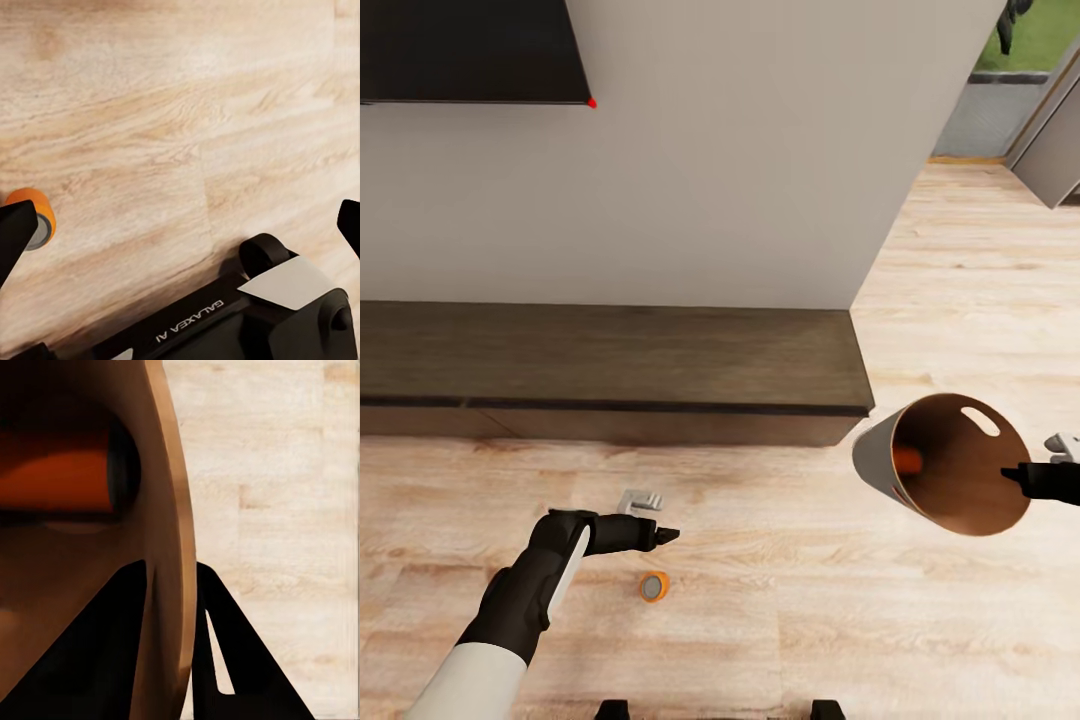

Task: Put the three can of soda from the living room inside the tash can in the kitchen.

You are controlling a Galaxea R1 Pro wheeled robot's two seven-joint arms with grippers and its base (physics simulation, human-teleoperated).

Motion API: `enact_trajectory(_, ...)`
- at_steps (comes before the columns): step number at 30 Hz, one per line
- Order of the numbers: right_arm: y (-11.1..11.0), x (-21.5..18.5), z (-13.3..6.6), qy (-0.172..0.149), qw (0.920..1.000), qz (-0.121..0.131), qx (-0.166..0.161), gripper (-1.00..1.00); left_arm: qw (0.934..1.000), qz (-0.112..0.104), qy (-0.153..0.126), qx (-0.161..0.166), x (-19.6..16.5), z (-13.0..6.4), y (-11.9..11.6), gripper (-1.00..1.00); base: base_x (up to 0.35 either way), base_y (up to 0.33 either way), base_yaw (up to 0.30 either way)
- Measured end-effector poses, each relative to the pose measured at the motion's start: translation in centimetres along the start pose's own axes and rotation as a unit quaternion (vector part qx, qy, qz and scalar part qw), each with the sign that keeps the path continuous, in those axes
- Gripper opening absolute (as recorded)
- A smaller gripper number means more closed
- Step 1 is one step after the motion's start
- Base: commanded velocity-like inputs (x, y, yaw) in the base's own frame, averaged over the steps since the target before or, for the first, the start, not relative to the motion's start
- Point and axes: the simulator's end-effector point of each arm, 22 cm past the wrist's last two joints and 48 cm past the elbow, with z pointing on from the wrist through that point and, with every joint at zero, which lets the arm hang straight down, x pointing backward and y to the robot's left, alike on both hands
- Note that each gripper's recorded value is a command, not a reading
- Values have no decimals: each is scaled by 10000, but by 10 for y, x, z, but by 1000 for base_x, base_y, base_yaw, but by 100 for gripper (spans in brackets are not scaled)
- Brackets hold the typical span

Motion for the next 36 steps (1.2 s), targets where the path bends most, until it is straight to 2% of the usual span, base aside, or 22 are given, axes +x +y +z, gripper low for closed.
enact_trajectory(2,-5,1,1,11,10000,28,12,-100,10000,-9,13,0,2,4,2,100,0,0,0)
enact_trajectory(6,-23,2,1,40,9997,-85,233,-100,10000,-28,37,2,6,12,6,100,0,0,0)
enact_trajectory(14,-43,4,6,87,9988,-189,433,-100,9999,-53,87,8,14,28,15,100,0,0,0)
enact_trajectory(21,-49,11,18,151,9984,-210,495,-100,9999,-77,121,15,21,42,22,100,0,0,0)
enact_trajectory(26,-61,15,18,253,9965,-320,730,-100,9998,-97,161,-66,24,45,27,100,0,0,0)
enact_trajectory(36,-63,28,39,336,9962,-316,738,-100,9989,-207,373,-200,43,65,45,100,0,0,0)
